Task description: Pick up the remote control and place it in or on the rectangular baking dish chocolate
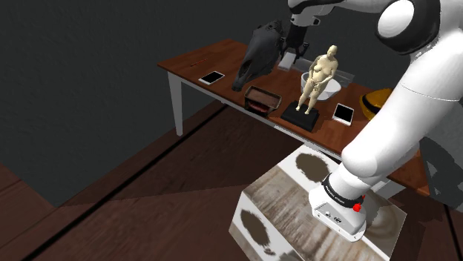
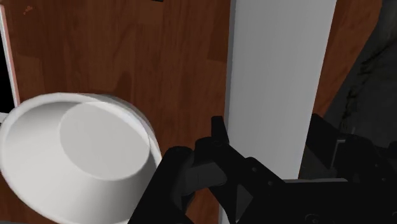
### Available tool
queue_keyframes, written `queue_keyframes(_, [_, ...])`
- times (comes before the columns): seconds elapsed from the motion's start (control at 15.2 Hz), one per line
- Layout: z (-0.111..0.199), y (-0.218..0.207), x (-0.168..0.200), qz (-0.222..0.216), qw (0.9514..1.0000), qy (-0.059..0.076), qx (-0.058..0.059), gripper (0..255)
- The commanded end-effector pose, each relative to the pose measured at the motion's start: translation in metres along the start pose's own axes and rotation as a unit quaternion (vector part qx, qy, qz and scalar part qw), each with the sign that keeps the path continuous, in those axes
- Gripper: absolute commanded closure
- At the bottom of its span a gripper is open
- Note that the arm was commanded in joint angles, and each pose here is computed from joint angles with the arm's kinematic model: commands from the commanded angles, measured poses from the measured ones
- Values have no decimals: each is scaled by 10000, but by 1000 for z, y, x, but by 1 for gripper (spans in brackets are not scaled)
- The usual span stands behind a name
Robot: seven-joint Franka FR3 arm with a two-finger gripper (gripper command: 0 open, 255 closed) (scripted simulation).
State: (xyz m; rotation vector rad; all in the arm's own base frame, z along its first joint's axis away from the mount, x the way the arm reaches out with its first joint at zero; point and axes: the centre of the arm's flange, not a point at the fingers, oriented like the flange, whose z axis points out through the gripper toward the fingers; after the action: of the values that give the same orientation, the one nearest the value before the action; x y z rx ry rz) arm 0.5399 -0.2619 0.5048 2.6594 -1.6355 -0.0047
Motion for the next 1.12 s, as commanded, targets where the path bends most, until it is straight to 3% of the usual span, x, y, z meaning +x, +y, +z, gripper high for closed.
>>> queue_keyframes(0.0, [0, -3, -27, 5, 10000, 6, 0, 255])
queue_keyframes(0.86, [-6, -37, -195, 5, 10000, 6, 0, 255])
queue_keyframes(1.06, [10, -38, -195, 5, 10000, 6, 0, 255])
